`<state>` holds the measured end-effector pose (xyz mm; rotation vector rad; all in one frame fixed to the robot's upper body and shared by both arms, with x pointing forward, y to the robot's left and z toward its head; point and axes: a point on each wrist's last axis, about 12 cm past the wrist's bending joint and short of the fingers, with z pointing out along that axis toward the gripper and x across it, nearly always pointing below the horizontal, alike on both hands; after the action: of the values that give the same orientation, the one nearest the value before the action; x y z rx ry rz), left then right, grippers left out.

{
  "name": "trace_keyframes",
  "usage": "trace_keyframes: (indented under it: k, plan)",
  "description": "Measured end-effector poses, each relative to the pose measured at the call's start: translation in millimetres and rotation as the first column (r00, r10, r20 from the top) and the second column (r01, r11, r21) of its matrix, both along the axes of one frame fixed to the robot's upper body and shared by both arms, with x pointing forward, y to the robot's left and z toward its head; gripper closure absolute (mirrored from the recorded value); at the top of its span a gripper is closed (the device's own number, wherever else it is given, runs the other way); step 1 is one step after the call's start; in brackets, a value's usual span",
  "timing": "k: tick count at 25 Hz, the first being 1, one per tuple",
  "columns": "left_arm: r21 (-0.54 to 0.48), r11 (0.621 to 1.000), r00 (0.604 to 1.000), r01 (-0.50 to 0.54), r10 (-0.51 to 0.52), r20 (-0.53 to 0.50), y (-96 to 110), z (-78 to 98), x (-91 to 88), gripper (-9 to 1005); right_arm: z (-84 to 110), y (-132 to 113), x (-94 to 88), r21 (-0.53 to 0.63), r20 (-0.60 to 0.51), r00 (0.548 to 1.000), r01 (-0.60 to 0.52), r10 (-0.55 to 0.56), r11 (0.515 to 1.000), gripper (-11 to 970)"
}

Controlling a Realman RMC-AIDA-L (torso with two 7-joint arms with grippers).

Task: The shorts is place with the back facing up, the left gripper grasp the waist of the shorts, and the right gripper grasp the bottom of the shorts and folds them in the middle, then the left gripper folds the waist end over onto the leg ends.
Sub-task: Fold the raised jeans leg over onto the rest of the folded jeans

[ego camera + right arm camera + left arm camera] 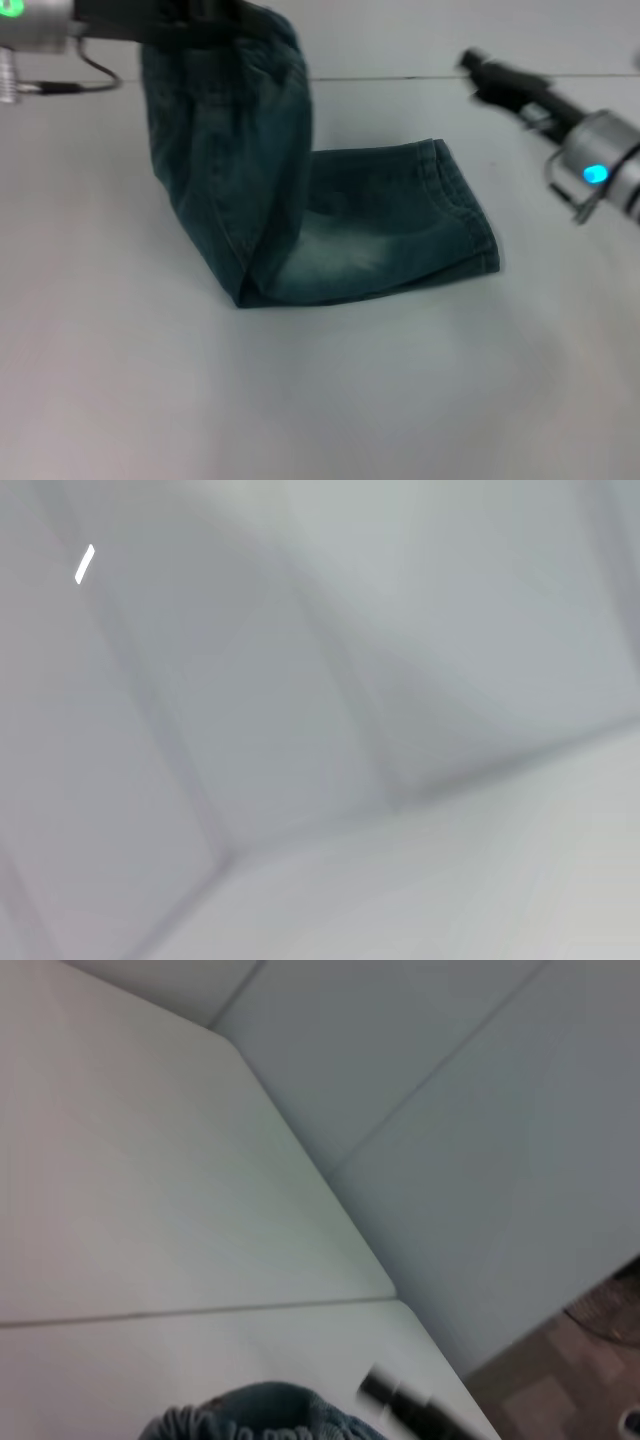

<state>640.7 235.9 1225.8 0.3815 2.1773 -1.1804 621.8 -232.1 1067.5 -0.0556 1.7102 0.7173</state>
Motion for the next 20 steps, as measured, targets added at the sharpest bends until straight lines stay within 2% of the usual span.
trace_keyframes:
  k: [3, 7, 13, 15, 18, 20]
  plan:
    - [0.007, 0.999, 0.999, 0.049, -0.049, 0.006, -28.5, -8.5, 2.8, 954, 7.2, -30.7, -6.6, 0.102, 0.073, 0.990, 0.112, -0.120, 0.988, 957]
    - [0.028, 0.995, 0.996, 0.092, -0.092, 0.011, -67.3, -21.1, 7.1, 955, 11.6, -54.8, -16.8, 0.197, 0.126, 0.967, 0.193, -0.220, 0.961, 957]
    - [0.105, 0.978, 0.983, 0.183, -0.181, -0.024, -129.9, -48.6, 5.0, 946, 8.3, -59.0, -23.3, 0.223, 0.124, 0.963, 0.208, -0.240, 0.952, 956]
    - [0.124, 0.975, 0.983, 0.186, -0.184, -0.022, -142.1, -55.7, 2.4, 942, 6.9, -57.4, -24.0, 0.219, 0.119, 0.965, 0.203, -0.233, 0.954, 956]
    - [0.135, 0.975, 0.984, 0.178, -0.176, -0.021, -153.2, -63.9, 0.3, 738, 5.6, -54.3, -24.7, 0.212, 0.115, 0.969, 0.189, -0.216, 0.959, 956]
    - [0.121, 0.978, 0.985, 0.171, -0.169, -0.026, -155.2, -66.6, -0.7, 642, 4.9, -51.3, -25.1, 0.203, 0.114, 0.974, 0.172, -0.198, 0.964, 957]
